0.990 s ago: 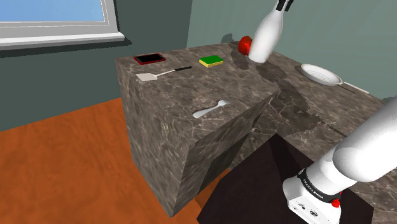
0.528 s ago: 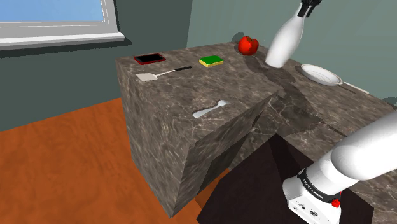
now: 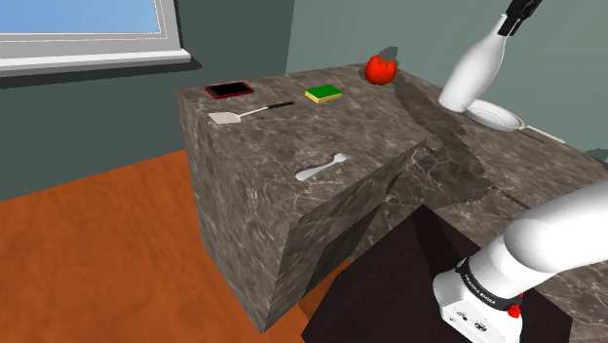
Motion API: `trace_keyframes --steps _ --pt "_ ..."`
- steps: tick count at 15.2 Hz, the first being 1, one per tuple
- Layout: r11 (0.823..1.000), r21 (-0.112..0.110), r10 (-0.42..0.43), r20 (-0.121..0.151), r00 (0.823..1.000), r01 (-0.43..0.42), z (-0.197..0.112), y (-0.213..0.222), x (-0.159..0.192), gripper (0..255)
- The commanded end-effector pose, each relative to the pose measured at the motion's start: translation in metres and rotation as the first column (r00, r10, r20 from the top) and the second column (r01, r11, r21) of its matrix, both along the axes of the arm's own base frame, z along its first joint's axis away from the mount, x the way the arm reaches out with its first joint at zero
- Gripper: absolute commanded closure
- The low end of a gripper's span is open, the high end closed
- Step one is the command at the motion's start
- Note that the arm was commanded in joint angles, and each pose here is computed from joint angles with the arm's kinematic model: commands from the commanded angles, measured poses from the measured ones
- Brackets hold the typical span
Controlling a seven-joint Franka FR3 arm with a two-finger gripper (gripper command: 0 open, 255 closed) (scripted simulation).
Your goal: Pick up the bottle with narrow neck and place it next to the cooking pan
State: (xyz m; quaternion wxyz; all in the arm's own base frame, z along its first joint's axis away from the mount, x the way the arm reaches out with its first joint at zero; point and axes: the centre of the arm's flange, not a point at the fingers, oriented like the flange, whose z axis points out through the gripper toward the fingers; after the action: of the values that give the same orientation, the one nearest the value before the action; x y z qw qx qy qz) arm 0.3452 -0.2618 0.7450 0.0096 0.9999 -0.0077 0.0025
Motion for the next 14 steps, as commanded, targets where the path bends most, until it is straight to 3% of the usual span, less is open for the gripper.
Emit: trace_keyframes --steps 1,14 --pt "1.000 0.000 0.002 0.000 1.000 -0.002 0.000 -0.016 -0.022 255" --pt "1.000 0.000 0.002 0.000 1.000 -0.002 0.001 -0.124 -0.154 255"
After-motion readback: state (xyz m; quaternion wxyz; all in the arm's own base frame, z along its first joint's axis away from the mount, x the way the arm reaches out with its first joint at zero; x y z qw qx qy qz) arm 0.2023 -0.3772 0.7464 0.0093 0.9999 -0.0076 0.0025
